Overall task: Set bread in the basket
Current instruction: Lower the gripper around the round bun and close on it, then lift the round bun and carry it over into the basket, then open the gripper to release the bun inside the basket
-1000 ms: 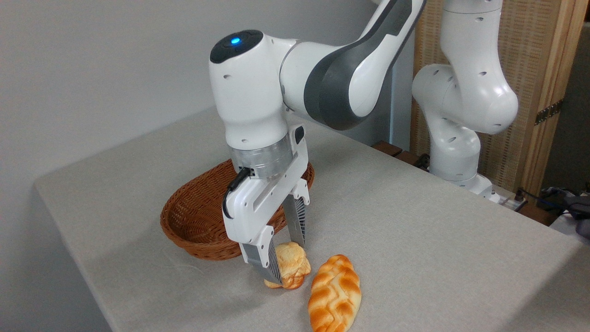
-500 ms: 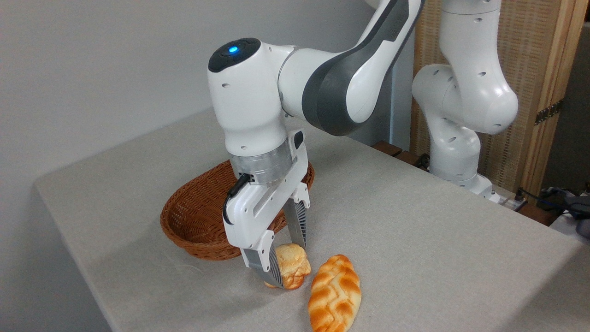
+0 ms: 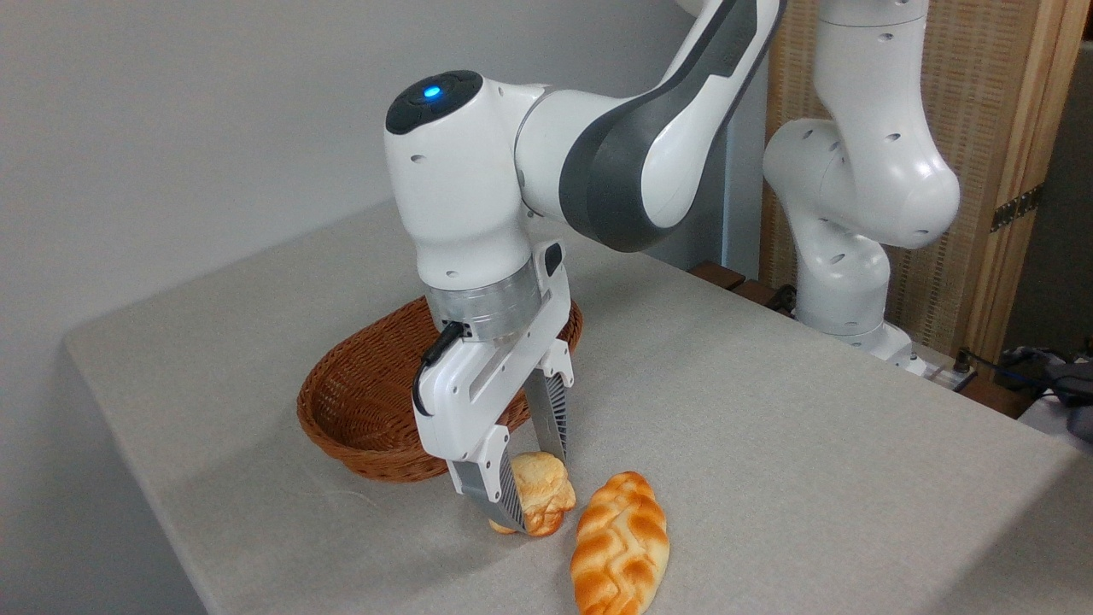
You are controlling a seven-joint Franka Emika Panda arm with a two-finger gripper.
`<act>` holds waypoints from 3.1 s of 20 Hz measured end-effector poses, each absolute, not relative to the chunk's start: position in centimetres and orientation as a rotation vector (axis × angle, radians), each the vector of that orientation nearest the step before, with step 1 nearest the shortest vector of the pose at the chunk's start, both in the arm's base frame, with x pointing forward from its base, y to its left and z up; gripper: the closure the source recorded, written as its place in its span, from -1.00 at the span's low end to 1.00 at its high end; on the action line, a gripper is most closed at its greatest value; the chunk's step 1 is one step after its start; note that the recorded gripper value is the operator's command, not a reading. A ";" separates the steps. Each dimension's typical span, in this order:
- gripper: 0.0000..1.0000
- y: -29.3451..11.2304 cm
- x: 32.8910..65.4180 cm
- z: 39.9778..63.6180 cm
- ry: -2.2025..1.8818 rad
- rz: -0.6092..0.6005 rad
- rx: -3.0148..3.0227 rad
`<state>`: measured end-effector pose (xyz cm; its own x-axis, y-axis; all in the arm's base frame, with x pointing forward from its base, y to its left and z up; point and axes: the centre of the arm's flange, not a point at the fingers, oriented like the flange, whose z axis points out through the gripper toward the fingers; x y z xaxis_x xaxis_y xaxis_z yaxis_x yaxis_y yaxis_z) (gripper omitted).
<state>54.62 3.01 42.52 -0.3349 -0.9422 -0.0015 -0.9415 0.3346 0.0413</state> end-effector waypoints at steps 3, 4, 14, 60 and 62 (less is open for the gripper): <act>0.44 3.0 54.6 42.5 -2.548 -0.054 1.798; 0.44 3.0 54.6 42.5 -2.548 -0.054 1.798; 0.41 3.1 54.6 42.8 -2.550 -0.048 1.802; -1.00 -14.5 53.2 50.3 -1.173 0.092 2.800; -1.00 -14.5 53.2 50.3 -1.172 0.092 2.800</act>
<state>53.22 -14.48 50.29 0.7013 -0.7064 0.0959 -0.7127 -0.6977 0.0732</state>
